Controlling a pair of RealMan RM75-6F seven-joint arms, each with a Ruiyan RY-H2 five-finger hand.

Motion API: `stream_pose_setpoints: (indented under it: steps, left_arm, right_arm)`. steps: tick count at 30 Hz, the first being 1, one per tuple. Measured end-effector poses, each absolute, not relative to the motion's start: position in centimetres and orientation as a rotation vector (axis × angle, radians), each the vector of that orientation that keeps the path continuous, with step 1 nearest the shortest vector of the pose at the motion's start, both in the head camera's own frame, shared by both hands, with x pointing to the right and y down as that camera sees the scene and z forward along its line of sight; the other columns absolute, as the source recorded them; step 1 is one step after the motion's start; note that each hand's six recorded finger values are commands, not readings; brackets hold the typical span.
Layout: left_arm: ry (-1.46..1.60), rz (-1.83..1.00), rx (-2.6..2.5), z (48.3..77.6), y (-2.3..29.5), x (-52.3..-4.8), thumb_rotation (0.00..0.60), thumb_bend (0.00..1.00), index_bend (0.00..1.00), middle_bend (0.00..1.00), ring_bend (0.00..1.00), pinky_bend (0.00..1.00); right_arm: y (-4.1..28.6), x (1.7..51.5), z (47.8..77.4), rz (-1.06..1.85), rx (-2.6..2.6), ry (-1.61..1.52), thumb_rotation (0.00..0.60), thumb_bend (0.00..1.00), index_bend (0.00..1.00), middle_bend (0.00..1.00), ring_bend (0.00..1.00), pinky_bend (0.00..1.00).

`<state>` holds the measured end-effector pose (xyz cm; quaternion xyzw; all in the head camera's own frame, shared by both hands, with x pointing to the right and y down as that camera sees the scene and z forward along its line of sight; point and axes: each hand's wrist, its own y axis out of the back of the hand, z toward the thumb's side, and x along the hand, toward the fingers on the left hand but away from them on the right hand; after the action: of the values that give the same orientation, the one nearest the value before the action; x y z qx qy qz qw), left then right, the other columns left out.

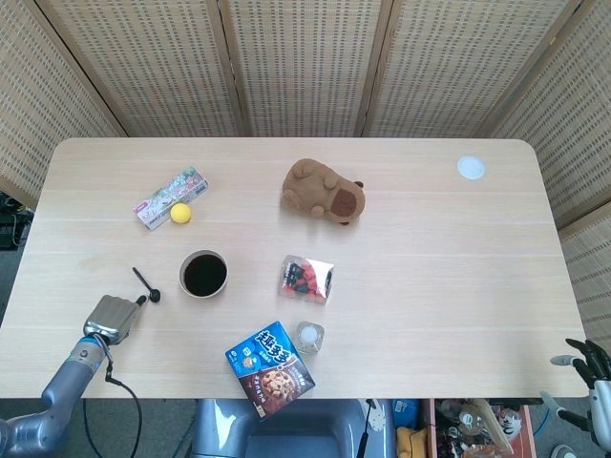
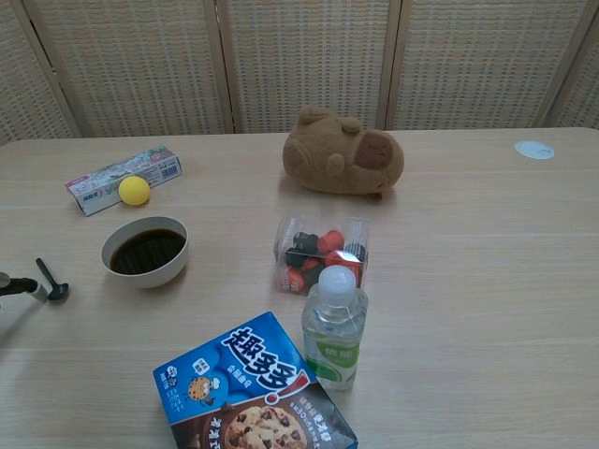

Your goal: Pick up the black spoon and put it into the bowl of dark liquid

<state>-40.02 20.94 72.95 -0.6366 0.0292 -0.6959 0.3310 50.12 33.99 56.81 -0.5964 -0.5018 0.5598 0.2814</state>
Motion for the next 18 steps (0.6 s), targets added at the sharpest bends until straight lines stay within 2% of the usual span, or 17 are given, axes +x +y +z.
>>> stream_pose_setpoints:
  steps: [18]
  left_arm:
    - [0.152,-1.754,-1.688,73.1,19.0,-36.7,0.600,1.00,0.12,0.64,0.44,0.49]
  right_arm:
    - [34.3,50.6,56.6,1.511,-1.584,-1.363,0.600,0.30,0.43,0.30,0.15,0.24]
